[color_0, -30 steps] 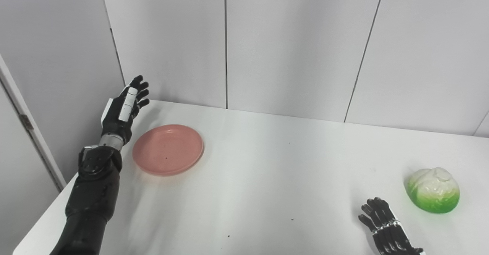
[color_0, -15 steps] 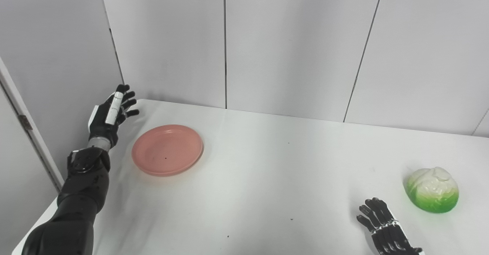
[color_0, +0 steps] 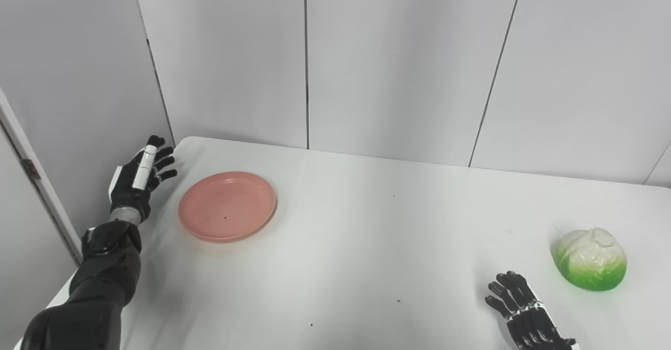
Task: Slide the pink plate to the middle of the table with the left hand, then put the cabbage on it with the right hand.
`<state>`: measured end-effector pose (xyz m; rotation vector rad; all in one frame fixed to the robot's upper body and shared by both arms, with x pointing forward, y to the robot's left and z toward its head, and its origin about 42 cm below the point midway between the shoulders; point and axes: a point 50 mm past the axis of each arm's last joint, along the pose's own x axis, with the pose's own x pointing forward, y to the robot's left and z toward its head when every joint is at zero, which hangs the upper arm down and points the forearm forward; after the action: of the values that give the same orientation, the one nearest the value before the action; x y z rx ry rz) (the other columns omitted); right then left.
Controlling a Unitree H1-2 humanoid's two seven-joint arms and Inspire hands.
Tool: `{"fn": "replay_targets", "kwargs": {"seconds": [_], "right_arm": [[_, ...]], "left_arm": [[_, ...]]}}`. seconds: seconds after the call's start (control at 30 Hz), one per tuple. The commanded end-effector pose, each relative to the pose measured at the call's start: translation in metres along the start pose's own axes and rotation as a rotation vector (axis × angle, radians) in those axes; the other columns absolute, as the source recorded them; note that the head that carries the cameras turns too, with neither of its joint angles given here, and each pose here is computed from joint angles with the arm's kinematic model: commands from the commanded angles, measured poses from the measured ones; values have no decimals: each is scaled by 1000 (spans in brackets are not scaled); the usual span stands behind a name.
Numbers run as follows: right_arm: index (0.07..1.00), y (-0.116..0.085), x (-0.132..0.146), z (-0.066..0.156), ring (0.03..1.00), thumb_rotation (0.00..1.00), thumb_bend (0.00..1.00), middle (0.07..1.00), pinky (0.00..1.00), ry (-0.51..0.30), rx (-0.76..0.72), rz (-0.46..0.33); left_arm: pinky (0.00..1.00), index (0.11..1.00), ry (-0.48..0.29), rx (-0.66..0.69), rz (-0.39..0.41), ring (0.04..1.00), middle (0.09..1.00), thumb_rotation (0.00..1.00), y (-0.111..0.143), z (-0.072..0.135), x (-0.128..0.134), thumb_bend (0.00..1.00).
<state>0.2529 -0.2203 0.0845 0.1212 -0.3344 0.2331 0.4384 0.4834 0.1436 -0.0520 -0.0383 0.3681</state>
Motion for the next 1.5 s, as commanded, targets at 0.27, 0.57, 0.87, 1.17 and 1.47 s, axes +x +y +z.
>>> {"fn": "replay_targets", "kwargs": {"seconds": [0.27,0.57,0.87,1.17,1.47], "right_arm": [[872,-15,-36,-39,857,925,930,878,833,282,21,-53],[864,-10,-35,-37,843,925,932,865,818,275,20,-56],[864,-7,-34,-35,846,920,932,865,825,273,27,-55],[866,-3,-33,-36,848,922,929,869,835,277,33,-53],[863,1,-32,-35,841,923,925,865,828,278,40,-57]], "left_arm": [[740,818,-95,-32,-81,842,822,772,-32,21,16,960],[718,808,-17,-4,-142,849,820,765,-50,-3,7,941],[744,848,37,31,-197,856,830,792,-65,-22,-3,945],[761,854,36,-20,-268,882,863,802,-79,-30,-9,914],[716,834,5,-70,-302,841,827,800,-111,-35,-14,941]]}}
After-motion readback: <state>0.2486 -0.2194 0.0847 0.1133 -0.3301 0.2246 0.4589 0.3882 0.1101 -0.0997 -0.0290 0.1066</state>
